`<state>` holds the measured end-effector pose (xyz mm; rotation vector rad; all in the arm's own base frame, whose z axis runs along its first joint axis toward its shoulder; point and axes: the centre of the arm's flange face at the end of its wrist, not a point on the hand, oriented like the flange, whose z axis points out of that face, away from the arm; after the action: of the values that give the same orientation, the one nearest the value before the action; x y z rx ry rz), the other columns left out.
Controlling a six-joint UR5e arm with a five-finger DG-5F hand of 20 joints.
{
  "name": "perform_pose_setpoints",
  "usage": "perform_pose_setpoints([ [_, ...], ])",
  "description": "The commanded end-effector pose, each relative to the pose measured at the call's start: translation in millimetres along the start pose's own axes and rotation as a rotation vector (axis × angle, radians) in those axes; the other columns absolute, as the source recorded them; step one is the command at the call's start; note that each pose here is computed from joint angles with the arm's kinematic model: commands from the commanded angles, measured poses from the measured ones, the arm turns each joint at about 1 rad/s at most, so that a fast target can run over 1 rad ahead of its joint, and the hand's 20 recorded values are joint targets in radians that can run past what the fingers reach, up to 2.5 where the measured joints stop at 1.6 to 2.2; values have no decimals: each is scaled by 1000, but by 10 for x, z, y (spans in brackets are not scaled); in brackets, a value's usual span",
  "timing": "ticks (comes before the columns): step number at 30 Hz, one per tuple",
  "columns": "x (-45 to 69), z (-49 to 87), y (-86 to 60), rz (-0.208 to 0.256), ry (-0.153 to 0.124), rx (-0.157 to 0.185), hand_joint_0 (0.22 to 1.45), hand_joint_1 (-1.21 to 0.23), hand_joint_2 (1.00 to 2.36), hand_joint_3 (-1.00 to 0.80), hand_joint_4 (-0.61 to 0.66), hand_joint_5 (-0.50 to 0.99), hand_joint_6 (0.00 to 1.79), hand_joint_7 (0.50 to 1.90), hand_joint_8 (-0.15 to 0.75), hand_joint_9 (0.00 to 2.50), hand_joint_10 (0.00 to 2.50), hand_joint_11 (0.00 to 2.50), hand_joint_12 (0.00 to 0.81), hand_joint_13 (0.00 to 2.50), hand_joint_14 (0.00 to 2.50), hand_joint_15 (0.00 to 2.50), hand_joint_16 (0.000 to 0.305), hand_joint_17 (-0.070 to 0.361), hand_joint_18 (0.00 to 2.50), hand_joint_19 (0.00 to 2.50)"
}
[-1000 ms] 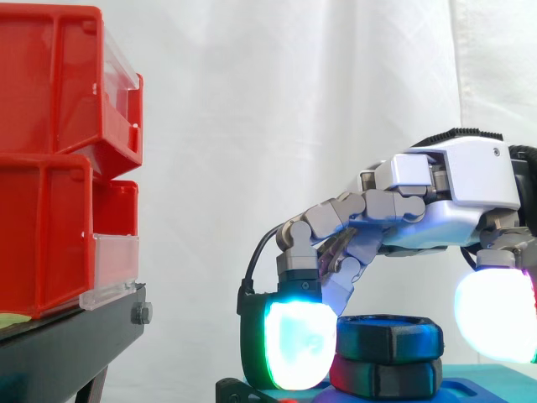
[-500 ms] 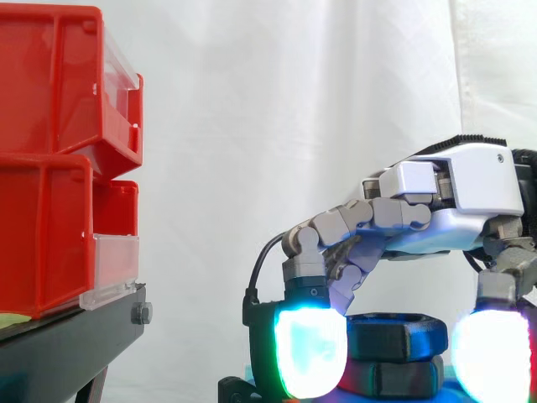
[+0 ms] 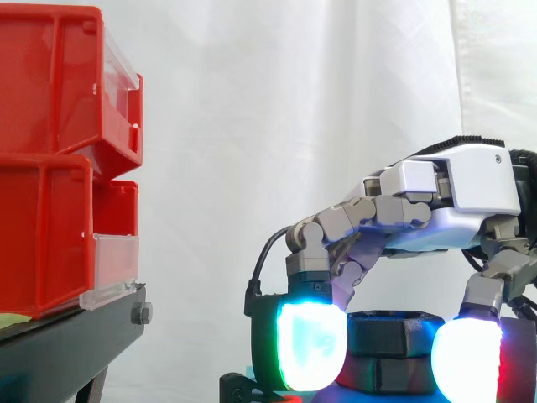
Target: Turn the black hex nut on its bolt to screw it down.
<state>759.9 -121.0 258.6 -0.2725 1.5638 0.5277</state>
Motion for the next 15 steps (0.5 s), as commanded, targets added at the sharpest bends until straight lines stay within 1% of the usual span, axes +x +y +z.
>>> perform_pose_setpoints([
  [1, -5, 2, -2, -2, -4, -1, 466, -604, 1000, -500, 156, -21, 503, 1278, 259, 829, 11, 243, 339, 678, 8, 194, 48, 108, 603, 510],
  [6, -15, 11, -5, -8, -12, -4, 409, -522, 1000, -500, 211, -57, 504, 1047, 279, 833, 12, 227, 367, 701, 7, 180, 54, 122, 644, 484],
  [7, -26, 19, 7, -11, -15, -6, 406, -515, 1000, -500, 213, -63, 504, 1026, 280, 834, 10, 224, 368, 702, 7, 182, 55, 123, 645, 483],
  [8, -16, 35, 23, -8, -12, -9, 401, -505, 1000, -500, 225, -76, 504, 972, 283, 837, 10, 218, 371, 706, 8, 177, 55, 125, 649, 478],
  [9, -74, 57, 33, -13, -19, -12, 395, -497, 1000, -500, 225, -83, 504, 943, 283, 839, 10, 220, 374, 709, 7, 174, 56, 127, 655, 467],
  [11, -147, 87, 40, -18, -28, -15, 388, -488, 1000, -500, 209, -104, 503, 857, 285, 826, 9, 199, 376, 710, 7, 170, 57, 129, 656, 465],
  [12, -181, 97, 38, -21, -32, -14, 387, -485, 1000, -500, 206, -109, 503, 842, 284, 815, 8, 184, 377, 702, 6, 161, 58, 130, 657, 465],
  [13, -231, 117, 48, -23, -36, -16, 382, -476, 1000, -500, 200, -126, 503, 803, 280, 763, 8, 182, 381, 694, 6, 160, 58, 131, 652, 464],
  [14, -317, 144, 60, -27, -39, -18, 378, -468, 1000, -500, 197, -134, 503, 782, 286, 746, 7, 171, 382, 688, 6, 157, 58, 132, 646, 464],
  [15, -352, 150, 63, -27, -39, -18, 376, -466, 1000, -500, 183, -146, 502, 748, 280, 711, 6, 143, 381, 677, 6, 146, 59, 132, 632, 455],
])
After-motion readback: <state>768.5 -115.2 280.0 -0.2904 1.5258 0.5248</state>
